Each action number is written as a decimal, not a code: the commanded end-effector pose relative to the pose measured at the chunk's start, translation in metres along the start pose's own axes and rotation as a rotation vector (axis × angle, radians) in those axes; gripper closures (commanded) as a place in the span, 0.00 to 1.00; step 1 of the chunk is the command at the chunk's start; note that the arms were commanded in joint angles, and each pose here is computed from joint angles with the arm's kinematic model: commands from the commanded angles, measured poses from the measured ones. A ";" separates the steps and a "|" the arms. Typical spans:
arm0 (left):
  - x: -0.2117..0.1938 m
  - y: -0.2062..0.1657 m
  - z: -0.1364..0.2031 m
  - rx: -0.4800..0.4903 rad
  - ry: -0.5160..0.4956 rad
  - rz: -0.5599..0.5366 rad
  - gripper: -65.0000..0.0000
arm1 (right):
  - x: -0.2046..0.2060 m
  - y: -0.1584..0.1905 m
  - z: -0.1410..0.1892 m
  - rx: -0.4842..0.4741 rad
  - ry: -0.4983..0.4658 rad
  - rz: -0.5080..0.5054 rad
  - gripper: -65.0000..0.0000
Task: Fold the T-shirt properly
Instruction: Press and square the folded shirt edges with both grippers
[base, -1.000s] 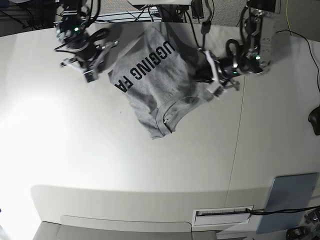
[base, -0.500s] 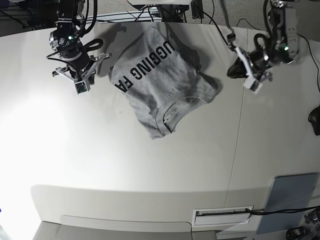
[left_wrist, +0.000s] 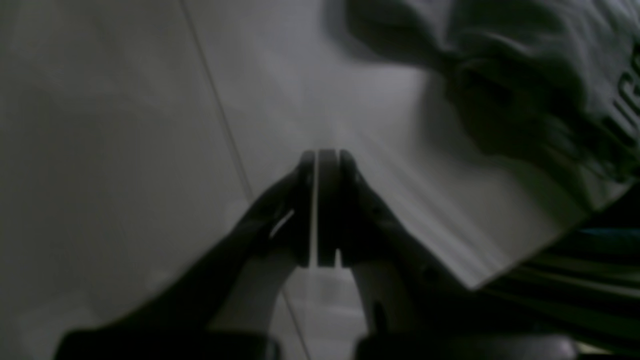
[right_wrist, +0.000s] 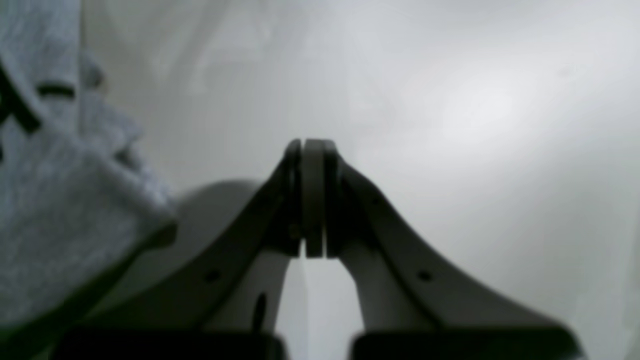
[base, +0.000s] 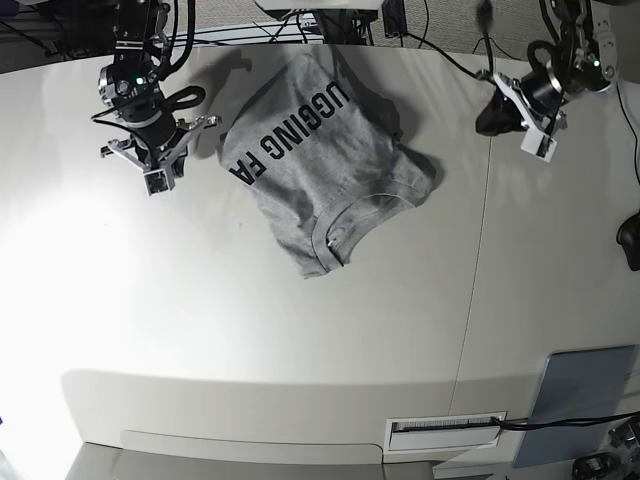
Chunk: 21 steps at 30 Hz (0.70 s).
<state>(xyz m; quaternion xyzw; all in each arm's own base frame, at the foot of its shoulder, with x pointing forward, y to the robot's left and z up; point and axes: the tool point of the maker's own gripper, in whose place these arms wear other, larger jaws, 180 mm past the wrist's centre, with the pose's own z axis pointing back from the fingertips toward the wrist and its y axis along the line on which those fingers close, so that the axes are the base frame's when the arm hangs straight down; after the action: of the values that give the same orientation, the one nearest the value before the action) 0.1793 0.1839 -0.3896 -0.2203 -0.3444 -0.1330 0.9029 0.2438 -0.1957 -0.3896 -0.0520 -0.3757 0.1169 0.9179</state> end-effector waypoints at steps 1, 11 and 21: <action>0.010 -0.004 0.007 -0.009 -0.032 -0.025 0.98 | 0.014 -0.005 0.002 -0.017 -0.050 -0.001 1.00; 0.002 0.012 0.016 0.133 -0.004 -0.127 0.98 | 0.019 -0.008 0.001 -0.025 -0.064 -0.007 1.00; 0.043 0.011 -0.020 0.136 -0.169 -0.072 0.98 | 0.040 -0.012 -0.002 -0.031 -0.119 -0.013 1.00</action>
<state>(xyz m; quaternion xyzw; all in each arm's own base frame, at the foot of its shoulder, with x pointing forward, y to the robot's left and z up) 0.2211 0.1802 -0.3861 -0.1531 -0.4196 -0.1196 0.8866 0.2672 -0.1972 -0.3732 -0.0571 -0.4099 0.1069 0.9040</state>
